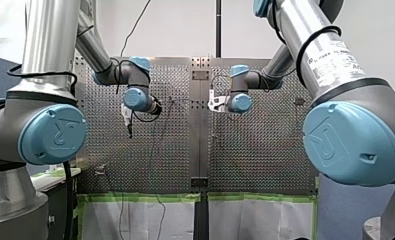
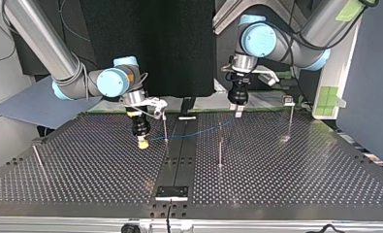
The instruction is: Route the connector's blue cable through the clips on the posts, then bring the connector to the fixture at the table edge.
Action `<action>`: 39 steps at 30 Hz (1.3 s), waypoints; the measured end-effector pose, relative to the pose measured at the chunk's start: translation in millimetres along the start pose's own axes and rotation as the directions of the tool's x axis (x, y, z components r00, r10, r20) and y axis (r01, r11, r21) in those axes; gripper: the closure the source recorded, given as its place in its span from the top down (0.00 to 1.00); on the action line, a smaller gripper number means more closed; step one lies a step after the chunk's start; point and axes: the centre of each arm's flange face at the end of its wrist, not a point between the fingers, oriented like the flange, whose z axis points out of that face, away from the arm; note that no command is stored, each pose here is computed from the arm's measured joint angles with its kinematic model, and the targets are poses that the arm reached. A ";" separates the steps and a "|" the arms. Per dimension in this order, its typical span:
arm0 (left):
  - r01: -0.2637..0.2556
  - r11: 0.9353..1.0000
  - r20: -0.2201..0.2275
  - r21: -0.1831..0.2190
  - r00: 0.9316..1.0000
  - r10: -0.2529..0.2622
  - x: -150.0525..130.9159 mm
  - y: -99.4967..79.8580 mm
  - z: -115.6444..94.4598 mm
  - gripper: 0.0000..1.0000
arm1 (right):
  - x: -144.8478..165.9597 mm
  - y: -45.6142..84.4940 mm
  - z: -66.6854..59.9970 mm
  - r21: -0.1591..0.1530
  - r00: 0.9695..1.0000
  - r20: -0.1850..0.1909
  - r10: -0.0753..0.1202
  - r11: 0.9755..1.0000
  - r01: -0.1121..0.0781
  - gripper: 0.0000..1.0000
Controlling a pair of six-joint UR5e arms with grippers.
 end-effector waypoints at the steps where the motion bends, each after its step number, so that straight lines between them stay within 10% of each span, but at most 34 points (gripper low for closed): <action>1: 0.003 1.000 0.009 0.009 1.000 -0.003 -3.5 -1.8 -0.6 1.00 | -0.1 -0.1 0.0 0.000 1.000 0.000 0.000 1.000 0.000 0.00; 16: 0.013 0.998 0.105 0.068 0.994 -0.020 -37.5 -16.0 2.0 1.00 | -0.3 -0.8 -0.6 0.001 1.000 0.005 0.000 1.000 0.000 0.00; 39: -0.031 0.999 0.065 -0.021 0.997 0.033 -34.9 -8.7 -2.7 1.00 | 2.0 -1.7 0.4 0.003 1.000 0.006 0.003 1.000 -0.003 0.00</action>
